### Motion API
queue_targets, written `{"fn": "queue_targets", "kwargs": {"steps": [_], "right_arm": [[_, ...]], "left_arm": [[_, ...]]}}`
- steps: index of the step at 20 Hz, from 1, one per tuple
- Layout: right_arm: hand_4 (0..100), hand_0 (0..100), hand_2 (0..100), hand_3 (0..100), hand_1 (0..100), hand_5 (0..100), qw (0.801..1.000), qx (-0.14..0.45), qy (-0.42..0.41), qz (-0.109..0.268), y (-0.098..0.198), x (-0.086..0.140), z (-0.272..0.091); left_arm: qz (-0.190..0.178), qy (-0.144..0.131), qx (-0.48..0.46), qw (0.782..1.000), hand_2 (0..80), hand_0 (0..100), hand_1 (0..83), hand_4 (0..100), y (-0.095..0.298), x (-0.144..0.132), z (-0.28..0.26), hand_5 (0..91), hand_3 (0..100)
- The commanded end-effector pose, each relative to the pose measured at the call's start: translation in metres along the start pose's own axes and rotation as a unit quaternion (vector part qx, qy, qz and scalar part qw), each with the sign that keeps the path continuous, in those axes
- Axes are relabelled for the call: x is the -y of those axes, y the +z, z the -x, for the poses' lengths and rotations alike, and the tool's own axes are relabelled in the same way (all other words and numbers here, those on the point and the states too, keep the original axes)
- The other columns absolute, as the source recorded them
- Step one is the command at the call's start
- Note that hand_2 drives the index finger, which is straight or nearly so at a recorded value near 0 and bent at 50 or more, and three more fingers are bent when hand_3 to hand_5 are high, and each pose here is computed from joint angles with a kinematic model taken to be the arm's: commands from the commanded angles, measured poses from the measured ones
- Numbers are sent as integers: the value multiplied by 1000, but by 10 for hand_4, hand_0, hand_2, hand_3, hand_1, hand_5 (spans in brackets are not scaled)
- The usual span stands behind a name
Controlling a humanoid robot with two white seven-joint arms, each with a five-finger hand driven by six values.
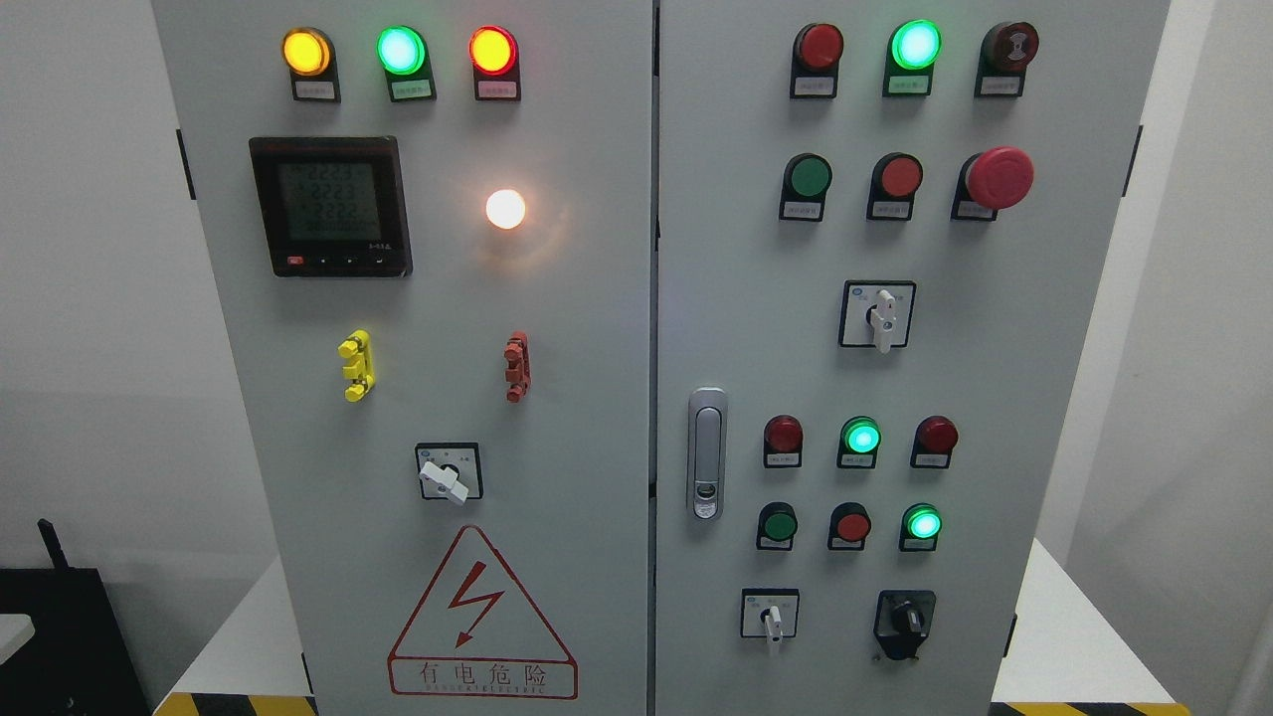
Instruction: Release door handle
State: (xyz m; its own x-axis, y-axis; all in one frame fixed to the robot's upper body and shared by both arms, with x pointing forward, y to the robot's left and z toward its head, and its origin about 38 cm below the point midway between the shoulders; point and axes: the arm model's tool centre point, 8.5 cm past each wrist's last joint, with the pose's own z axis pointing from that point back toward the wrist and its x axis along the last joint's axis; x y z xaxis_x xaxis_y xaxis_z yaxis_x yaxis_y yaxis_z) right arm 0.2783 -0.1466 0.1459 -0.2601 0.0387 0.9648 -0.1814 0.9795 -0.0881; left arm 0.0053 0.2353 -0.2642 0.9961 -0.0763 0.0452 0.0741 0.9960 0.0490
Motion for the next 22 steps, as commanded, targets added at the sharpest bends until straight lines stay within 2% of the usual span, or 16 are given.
{"fn": "queue_targets", "kwargs": {"steps": [1, 11, 16, 18, 19, 20, 22], "right_arm": [[0, 438, 0, 0, 0, 0, 1000, 1, -3, 2, -2, -1, -2], [0, 417, 0, 0, 3, 0, 1000, 4, -2, 2, -2, -1, -2], [2, 414, 0, 0, 52, 0, 998, 3, 68, 9, 0, -1, 3], [117, 416, 0, 17, 73, 0, 993, 18, 117, 13, 0, 0, 6], [132, 414, 0, 33, 85, 0, 989, 20, 144, 17, 0, 2, 8], [189, 413, 0, 122, 100, 47, 985, 20, 168, 18, 1, 2, 9], [216, 413, 0, 177, 110, 102, 977, 21, 210, 16, 1, 2, 10]], "left_arm": [[0, 1, -3, 1000, 0, 120, 389, 0, 0, 0, 1, 0, 0], [0, 1, -3, 1000, 0, 120, 389, 0, 0, 0, 1, 0, 0], [0, 1, -4, 1000, 0, 120, 389, 0, 0, 0, 2, 0, 0], [0, 1, -3, 1000, 0, 120, 389, 0, 0, 0, 1, 0, 0], [0, 1, -4, 1000, 0, 120, 389, 0, 0, 0, 2, 0, 0], [0, 1, -3, 1000, 0, 120, 389, 0, 0, 0, 1, 0, 0], [0, 1, -4, 1000, 0, 120, 389, 0, 0, 0, 2, 0, 0]]}}
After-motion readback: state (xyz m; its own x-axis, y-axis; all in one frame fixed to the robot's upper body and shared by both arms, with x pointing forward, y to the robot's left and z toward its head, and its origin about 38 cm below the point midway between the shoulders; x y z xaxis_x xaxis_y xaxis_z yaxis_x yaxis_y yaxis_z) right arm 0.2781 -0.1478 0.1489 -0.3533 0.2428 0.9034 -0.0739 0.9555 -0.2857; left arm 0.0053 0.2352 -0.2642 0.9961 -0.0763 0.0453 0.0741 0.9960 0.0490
